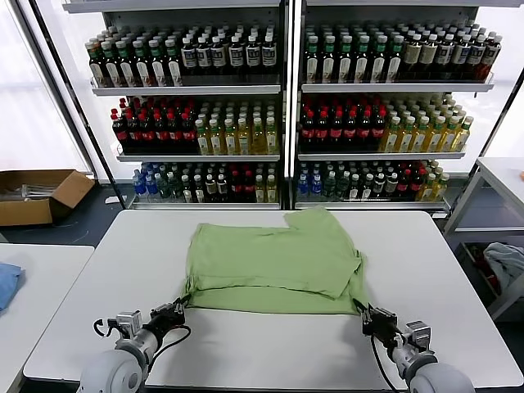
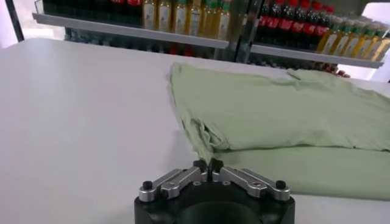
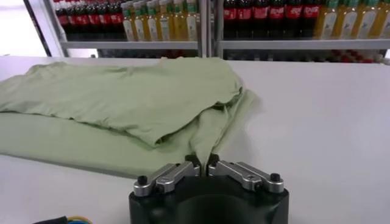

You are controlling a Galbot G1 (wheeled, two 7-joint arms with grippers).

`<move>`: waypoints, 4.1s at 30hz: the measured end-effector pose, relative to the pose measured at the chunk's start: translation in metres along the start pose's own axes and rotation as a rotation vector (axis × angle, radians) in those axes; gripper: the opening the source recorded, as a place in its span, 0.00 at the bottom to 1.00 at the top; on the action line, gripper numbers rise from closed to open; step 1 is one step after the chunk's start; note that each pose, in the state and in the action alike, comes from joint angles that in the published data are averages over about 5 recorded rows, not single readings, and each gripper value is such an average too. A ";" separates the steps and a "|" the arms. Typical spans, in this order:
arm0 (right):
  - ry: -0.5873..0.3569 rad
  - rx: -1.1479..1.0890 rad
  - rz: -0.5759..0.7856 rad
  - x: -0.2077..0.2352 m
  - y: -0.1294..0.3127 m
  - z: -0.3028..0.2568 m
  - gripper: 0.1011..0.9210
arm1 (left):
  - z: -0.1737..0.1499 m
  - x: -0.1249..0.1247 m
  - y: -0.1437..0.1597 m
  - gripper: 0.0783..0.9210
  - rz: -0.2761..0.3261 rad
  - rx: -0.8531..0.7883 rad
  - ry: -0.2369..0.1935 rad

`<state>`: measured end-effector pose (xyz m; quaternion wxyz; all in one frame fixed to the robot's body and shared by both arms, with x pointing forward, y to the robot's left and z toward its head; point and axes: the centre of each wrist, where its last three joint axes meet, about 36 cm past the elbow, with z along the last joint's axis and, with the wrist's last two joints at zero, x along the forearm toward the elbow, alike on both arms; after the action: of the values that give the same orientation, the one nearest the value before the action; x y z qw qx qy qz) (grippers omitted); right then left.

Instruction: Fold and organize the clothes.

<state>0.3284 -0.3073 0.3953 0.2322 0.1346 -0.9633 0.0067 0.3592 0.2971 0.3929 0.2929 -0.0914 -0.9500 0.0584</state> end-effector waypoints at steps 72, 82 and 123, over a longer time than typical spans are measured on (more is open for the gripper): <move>0.028 0.088 -0.216 -0.202 -0.065 -0.136 0.88 | -0.111 -0.082 0.077 0.88 0.140 -0.170 0.035; 0.073 0.090 -0.225 -0.228 -0.054 -0.128 0.88 | -0.115 -0.105 0.081 0.88 0.124 -0.170 0.063; -0.004 0.000 -0.253 -0.220 -0.034 -0.130 0.01 | -0.102 -0.101 0.085 0.01 0.121 -0.158 0.051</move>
<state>0.5835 -0.2737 0.4107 0.2291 0.2553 -0.9390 -0.0231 0.5111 0.3654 0.4080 0.3047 -0.1728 -0.9366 -0.0016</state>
